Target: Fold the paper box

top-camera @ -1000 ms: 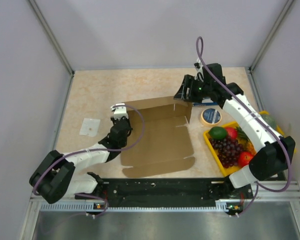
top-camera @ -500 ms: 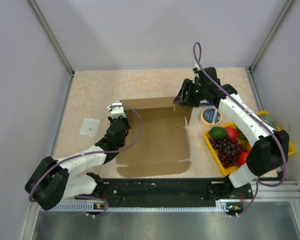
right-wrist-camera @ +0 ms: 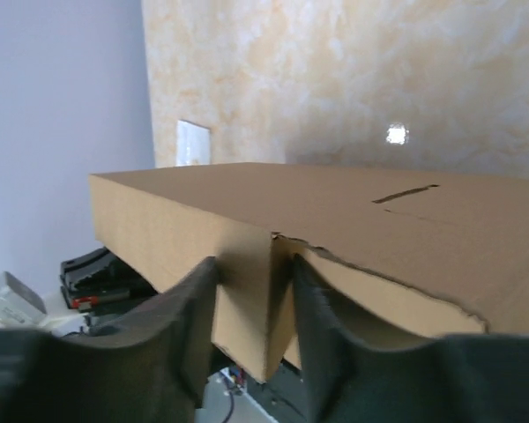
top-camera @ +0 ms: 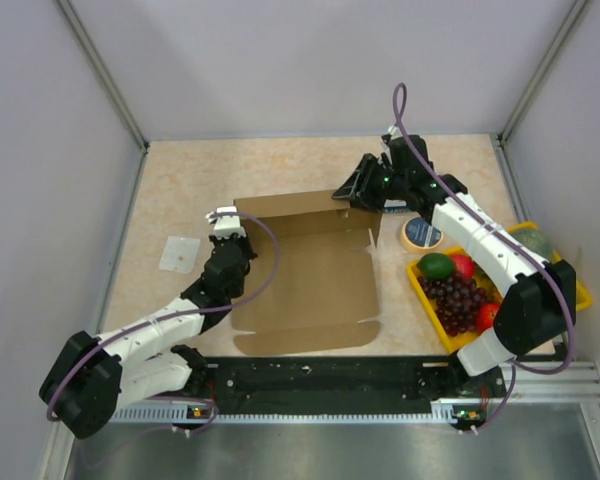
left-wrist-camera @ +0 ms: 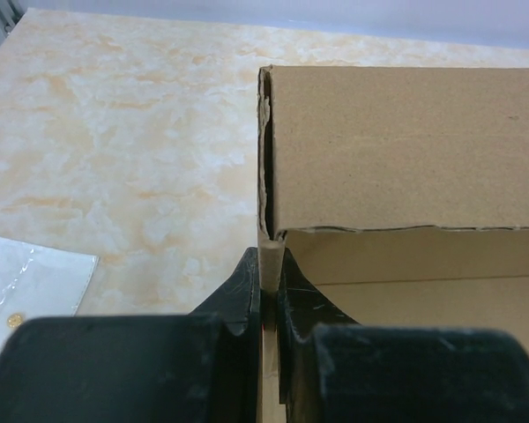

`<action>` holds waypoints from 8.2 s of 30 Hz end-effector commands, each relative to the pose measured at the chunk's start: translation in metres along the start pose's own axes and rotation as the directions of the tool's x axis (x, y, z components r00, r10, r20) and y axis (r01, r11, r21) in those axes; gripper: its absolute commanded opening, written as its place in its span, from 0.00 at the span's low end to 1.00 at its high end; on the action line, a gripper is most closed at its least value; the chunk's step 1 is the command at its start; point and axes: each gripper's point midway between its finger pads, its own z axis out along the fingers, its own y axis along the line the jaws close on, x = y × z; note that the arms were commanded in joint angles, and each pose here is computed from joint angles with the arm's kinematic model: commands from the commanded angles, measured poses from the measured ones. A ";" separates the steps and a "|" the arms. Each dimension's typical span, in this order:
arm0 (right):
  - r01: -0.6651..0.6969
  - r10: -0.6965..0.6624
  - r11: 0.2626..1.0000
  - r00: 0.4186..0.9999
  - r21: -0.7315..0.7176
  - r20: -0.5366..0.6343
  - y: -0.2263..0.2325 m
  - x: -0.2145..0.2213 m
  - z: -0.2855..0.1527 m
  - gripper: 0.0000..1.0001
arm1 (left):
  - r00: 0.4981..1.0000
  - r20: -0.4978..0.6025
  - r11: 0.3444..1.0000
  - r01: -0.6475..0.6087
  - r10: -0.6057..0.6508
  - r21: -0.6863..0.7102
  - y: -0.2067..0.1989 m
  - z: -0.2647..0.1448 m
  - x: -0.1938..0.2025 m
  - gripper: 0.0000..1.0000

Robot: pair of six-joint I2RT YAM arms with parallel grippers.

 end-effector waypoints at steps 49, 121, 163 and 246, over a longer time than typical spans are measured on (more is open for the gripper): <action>0.574 -0.660 0.750 0.681 0.330 0.316 -0.049 -0.004 -0.042 0.33 | 0.959 -0.010 0.958 0.283 -0.284 -0.042 0.015 -0.050 -0.090 0.00; 0.780 -0.649 0.599 0.606 -0.182 0.461 0.023 0.068 -0.132 0.80 | 0.995 0.058 0.996 0.079 -0.077 -0.034 0.024 -0.026 -0.037 0.00; 0.569 -0.543 0.816 0.816 0.108 -0.196 -0.068 0.016 -0.016 0.00 | 0.997 0.027 0.995 0.070 -0.072 0.067 0.007 -0.005 0.001 0.00; 0.845 -0.789 0.509 0.535 -0.167 0.302 -0.010 0.065 -0.021 0.56 | 0.992 -0.039 0.992 0.122 -0.120 0.035 0.017 -0.018 0.010 0.00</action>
